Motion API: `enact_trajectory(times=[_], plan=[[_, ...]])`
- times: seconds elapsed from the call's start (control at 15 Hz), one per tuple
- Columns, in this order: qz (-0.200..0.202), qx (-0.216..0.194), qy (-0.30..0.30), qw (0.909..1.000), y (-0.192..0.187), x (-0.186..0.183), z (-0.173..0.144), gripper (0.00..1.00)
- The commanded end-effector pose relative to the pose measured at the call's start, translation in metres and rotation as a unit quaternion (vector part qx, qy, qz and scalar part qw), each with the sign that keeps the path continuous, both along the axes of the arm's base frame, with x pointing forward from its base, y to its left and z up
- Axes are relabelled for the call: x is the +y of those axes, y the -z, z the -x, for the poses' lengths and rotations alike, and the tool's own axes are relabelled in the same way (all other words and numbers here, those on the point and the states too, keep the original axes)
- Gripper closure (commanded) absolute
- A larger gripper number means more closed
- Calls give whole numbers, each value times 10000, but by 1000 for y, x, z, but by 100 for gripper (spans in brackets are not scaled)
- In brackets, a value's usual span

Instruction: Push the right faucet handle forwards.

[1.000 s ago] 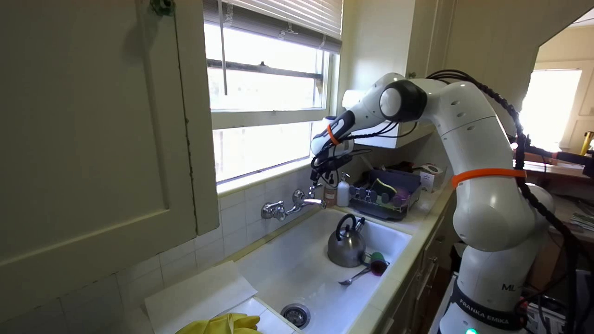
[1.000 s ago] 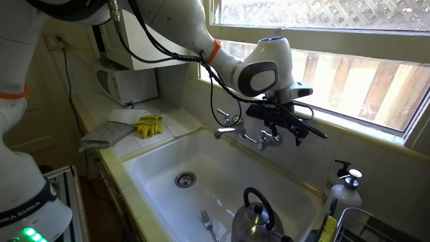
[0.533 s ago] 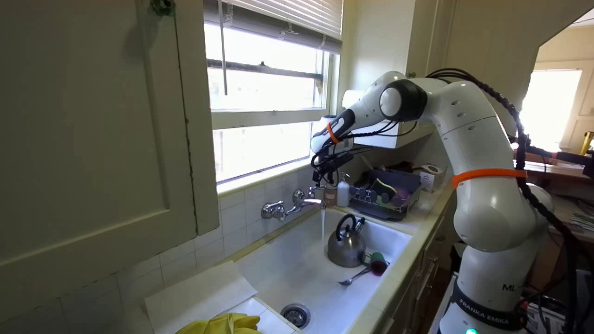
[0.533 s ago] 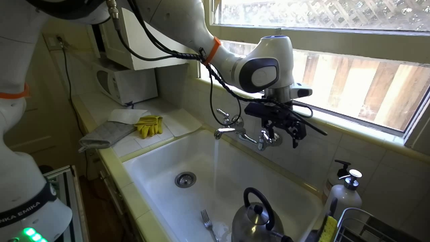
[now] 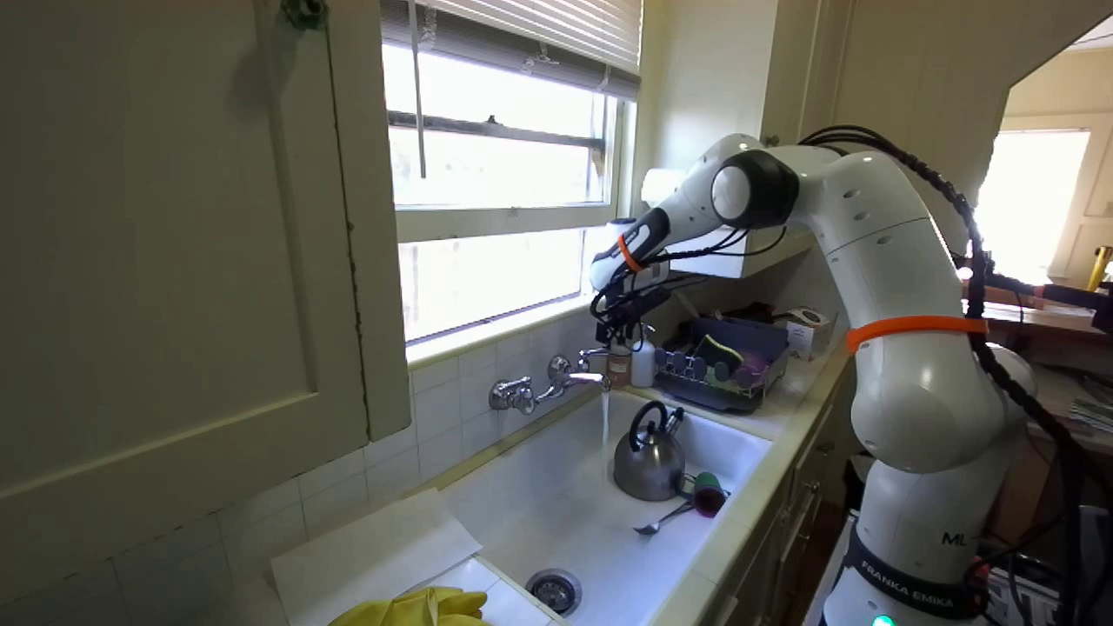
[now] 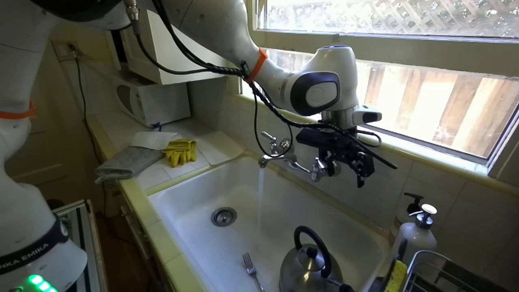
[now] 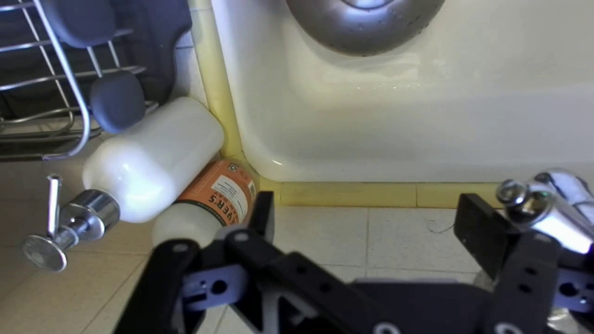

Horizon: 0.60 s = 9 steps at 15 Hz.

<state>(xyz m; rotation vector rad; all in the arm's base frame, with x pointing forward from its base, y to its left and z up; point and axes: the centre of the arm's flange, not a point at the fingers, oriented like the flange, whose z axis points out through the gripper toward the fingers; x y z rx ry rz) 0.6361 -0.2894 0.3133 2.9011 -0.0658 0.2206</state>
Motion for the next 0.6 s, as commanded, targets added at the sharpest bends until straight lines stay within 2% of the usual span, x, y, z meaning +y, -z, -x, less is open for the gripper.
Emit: enact_trajectory(times=[0.0,0.53], plan=[[36,46,159,9999,-6,-5,19,0],[-134,-31,163,9998,-47,-2,46,0]])
